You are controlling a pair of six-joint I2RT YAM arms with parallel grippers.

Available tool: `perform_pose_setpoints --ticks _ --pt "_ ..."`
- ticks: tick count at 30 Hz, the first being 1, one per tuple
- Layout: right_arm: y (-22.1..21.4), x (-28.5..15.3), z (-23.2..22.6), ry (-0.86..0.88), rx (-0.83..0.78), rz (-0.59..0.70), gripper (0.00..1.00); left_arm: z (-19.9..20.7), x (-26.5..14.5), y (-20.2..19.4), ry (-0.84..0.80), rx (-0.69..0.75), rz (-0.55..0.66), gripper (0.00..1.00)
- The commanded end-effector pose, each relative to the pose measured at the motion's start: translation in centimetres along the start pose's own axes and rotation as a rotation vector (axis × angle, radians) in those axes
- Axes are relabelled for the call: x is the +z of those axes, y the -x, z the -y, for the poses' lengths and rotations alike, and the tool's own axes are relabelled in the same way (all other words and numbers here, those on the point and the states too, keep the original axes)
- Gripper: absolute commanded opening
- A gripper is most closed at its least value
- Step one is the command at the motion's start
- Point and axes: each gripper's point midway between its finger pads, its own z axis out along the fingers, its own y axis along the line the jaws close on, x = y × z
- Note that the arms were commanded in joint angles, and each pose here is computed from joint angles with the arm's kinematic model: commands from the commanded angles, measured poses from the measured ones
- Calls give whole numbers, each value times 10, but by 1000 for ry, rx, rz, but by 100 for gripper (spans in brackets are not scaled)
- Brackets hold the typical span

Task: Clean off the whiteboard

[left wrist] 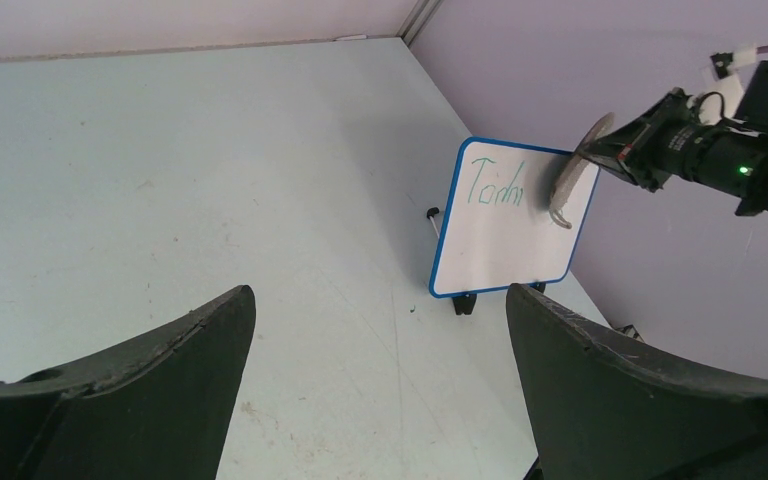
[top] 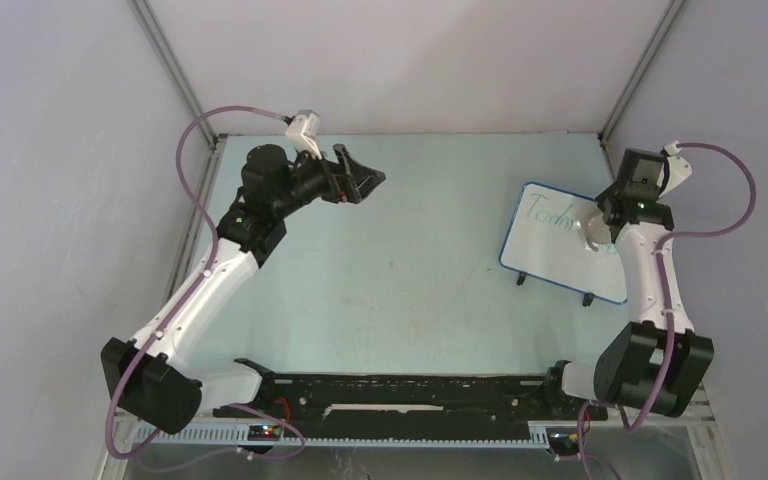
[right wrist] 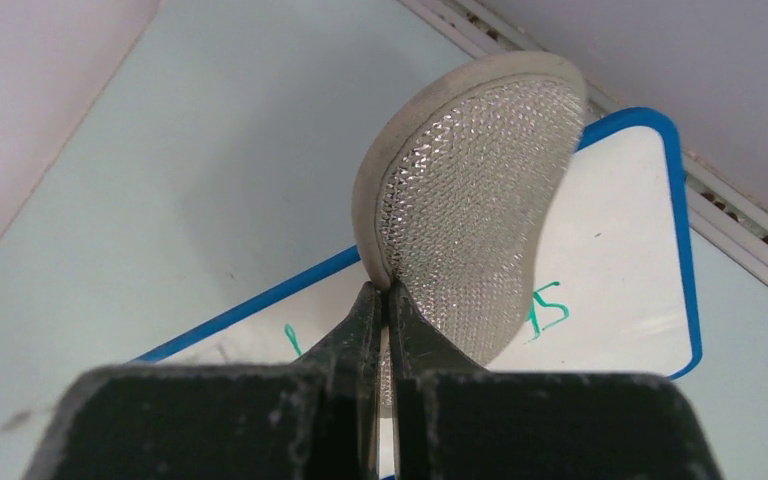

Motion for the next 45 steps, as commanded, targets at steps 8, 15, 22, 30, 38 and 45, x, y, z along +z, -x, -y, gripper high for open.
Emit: perform_pose_setpoints --ticks 8,15,22,30,38,45 --pt "-54 28 26 -86 -16 -133 0 0 -3 -4 -14 -1 4 98" --pt "-114 22 72 -144 -21 -197 0 3 -4 -3 -22 -4 8 98" --pt "-73 -10 66 -93 -32 -88 0 10 -3 -7 -34 2 0 98" --pt "-13 -26 59 -99 -33 19 0 25 1 -17 -85 -26 -29 98" --pt "7 -3 30 -48 21 -10 0 35 11 -37 -112 -40 -83 98" --pt "-6 16 24 -78 41 -88 0 48 18 -58 -125 -11 -144 98"
